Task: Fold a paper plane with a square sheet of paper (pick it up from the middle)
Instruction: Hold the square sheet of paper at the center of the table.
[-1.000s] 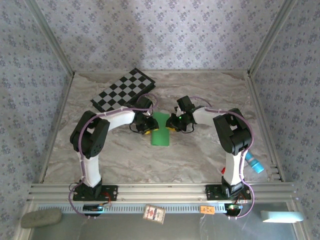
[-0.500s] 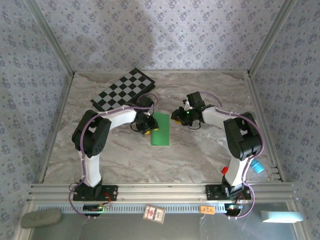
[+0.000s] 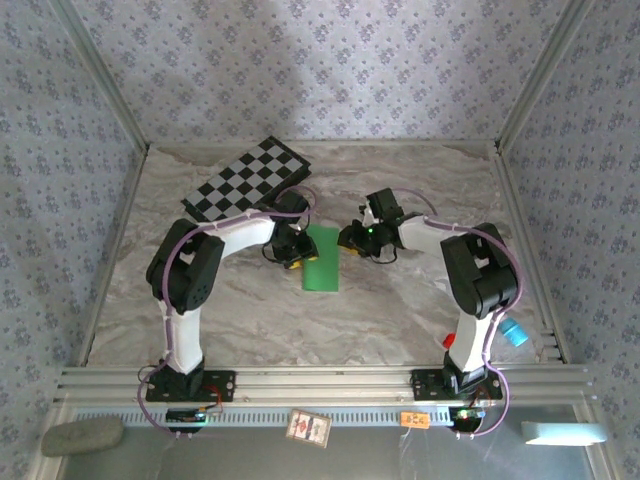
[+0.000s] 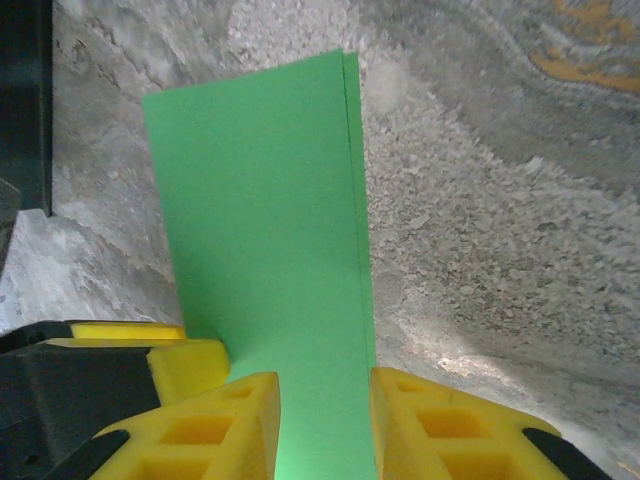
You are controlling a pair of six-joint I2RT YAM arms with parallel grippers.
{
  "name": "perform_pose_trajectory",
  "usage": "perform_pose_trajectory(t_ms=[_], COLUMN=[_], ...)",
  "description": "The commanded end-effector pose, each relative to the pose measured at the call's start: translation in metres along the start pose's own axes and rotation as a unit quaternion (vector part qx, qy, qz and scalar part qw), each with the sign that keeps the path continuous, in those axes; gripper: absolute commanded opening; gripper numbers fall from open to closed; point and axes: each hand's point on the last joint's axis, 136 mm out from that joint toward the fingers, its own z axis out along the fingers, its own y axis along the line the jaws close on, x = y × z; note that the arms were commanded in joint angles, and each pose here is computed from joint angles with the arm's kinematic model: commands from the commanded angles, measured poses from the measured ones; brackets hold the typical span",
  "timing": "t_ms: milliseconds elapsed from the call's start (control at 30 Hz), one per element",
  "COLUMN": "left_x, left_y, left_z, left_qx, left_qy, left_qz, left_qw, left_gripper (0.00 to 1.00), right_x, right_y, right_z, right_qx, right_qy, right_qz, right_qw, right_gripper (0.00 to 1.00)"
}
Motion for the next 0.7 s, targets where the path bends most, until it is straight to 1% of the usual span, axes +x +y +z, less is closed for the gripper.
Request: perform_pose_trajectory(t_ms=[0,300,667], left_x=[0.033,0.035,0.036], left_y=[0.039,0.035,0.035], left_z=[0.036,0.043,0.050], left_qx=[-0.072,-0.069,-0.073], left_qy=[0.063,0.072,0.078], left_qz=[-0.001,0.010,0.018], left_qw=[0.995,0.995,0.994], left_gripper=[0.43,0.43,0.43], right_x=[0.003,0.011,0.015], right_y=[0.005,0.019,0.016], right_z=[0.006,0.016,0.022], right_qx=[-0.006,-0.023,-0.010], right_qy=[0.012,0.032,0.039], right_qz=[-0.019,-0.047,-0.050], right_qw=[1.000,0.998,0.998], right_gripper=[0.31,0.30,0.28])
